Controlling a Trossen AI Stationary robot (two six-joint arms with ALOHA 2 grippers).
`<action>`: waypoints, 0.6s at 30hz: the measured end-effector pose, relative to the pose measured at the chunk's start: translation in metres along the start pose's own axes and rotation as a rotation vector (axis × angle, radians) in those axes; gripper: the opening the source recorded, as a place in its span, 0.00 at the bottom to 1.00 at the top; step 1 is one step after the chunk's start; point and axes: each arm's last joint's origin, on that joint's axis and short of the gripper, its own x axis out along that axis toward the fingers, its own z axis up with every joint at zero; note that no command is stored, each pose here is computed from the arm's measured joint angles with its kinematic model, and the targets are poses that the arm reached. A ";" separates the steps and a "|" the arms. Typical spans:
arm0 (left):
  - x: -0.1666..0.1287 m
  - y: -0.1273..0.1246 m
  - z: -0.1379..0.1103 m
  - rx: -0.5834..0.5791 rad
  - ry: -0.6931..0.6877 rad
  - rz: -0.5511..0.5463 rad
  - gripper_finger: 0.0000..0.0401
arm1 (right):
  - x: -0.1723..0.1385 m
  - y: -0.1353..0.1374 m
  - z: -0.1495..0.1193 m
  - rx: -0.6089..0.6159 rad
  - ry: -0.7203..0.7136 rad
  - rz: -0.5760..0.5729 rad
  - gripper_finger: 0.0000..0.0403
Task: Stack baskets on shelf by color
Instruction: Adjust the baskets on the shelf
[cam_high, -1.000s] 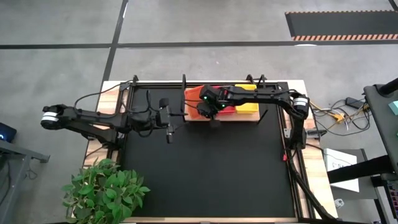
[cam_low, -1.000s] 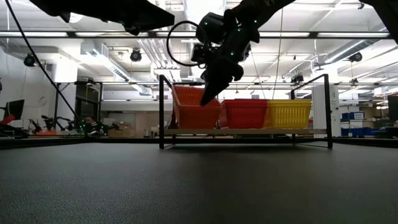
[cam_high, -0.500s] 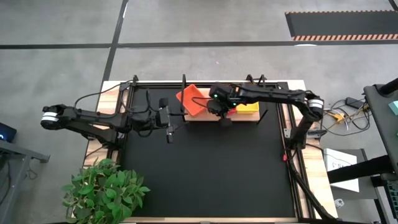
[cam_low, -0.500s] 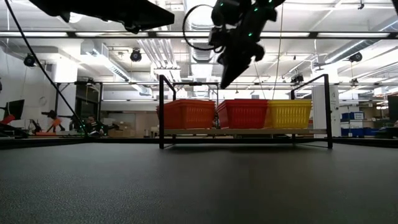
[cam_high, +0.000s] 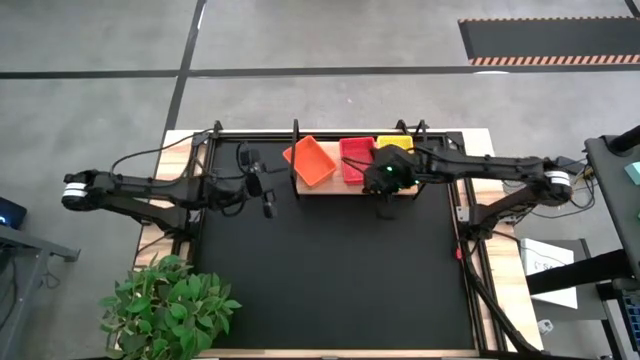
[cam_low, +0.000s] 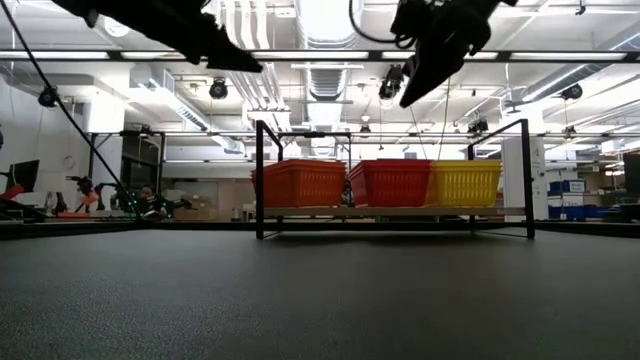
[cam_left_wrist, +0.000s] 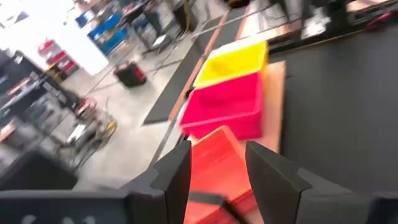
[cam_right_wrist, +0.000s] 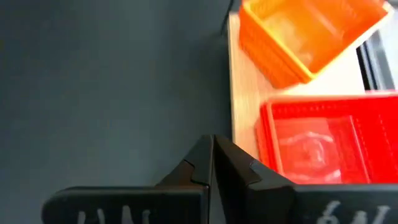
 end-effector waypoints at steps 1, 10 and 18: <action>-0.001 0.004 -0.001 -0.008 0.016 0.012 0.34 | -0.002 0.003 -0.001 -0.005 -0.030 -0.001 0.02; 0.009 0.018 -0.041 -0.141 0.245 0.075 0.19 | -0.004 0.022 -0.021 -0.056 -0.159 0.007 0.02; 0.032 0.019 -0.065 -0.105 0.376 0.080 0.02 | 0.000 0.022 -0.030 -0.092 -0.136 -0.025 0.02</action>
